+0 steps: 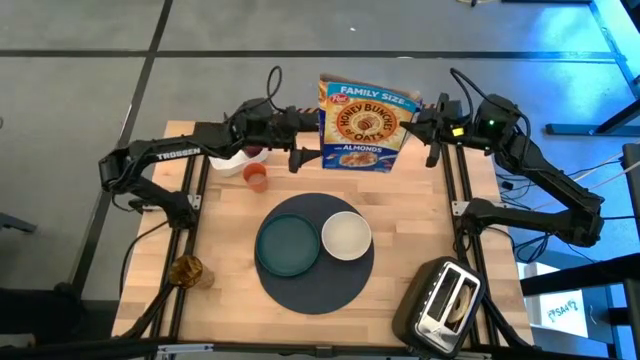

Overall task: Arrange a breakfast setting
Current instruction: Pour the cereal from the cereal box into the gray bowl

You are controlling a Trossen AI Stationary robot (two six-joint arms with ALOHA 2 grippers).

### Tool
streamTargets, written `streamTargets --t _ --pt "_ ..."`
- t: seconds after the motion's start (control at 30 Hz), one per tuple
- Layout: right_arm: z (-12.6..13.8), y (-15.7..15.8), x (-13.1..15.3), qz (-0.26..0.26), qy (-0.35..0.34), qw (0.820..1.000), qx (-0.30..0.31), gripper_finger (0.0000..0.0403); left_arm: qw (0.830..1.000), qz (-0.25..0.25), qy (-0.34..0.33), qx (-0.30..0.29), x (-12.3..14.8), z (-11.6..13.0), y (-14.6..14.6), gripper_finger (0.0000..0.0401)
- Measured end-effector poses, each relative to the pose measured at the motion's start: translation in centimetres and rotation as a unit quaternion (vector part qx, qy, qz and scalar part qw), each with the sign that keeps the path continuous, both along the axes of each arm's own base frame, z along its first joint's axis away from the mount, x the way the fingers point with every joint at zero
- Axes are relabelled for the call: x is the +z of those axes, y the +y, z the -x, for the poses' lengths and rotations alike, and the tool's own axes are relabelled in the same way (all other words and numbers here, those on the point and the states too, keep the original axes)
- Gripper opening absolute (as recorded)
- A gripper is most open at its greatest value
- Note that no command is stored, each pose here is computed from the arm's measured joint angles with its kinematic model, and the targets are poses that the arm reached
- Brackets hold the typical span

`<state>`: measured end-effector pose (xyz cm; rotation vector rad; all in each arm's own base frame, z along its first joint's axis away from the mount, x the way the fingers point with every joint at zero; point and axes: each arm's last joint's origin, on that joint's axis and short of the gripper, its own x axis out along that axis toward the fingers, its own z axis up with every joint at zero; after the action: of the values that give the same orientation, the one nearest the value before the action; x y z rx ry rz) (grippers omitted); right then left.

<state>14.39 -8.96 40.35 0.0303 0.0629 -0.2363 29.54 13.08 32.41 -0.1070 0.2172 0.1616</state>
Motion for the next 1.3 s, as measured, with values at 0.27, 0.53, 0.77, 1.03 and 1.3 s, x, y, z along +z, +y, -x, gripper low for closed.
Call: streamTargets --t 0.27,0.53,0.77,1.03,1.3 --pt "0.0 0.0 0.6 0.012 -0.030 0.999 0.009 0.0000 1.000 0.012 -0.014 -0.005 -1.5 -2.1 0.0 0.0377" --pt "-0.1 0.1 1.0 0.013 -0.046 0.999 0.023 0.0000 1.000 0.006 -0.022 0.020 -2.8 -3.5 0.3 0.0357" --pt "-0.1 0.2 0.9 -0.018 -0.049 0.998 0.030 0.0001 1.000 -0.016 -0.023 0.001 -2.3 -3.3 0.0 0.0185" --pt "0.4 0.4 0.9 -0.050 -0.054 0.997 0.021 0.0072 0.996 -0.063 0.028 -0.050 -0.9 -0.9 -1.0 0.0009" --pt "3.7 2.0 2.7 0.031 -0.109 0.989 -0.092 0.0193 0.948 -0.254 0.182 -0.062 1.2 4.7 -4.0 0.0006"
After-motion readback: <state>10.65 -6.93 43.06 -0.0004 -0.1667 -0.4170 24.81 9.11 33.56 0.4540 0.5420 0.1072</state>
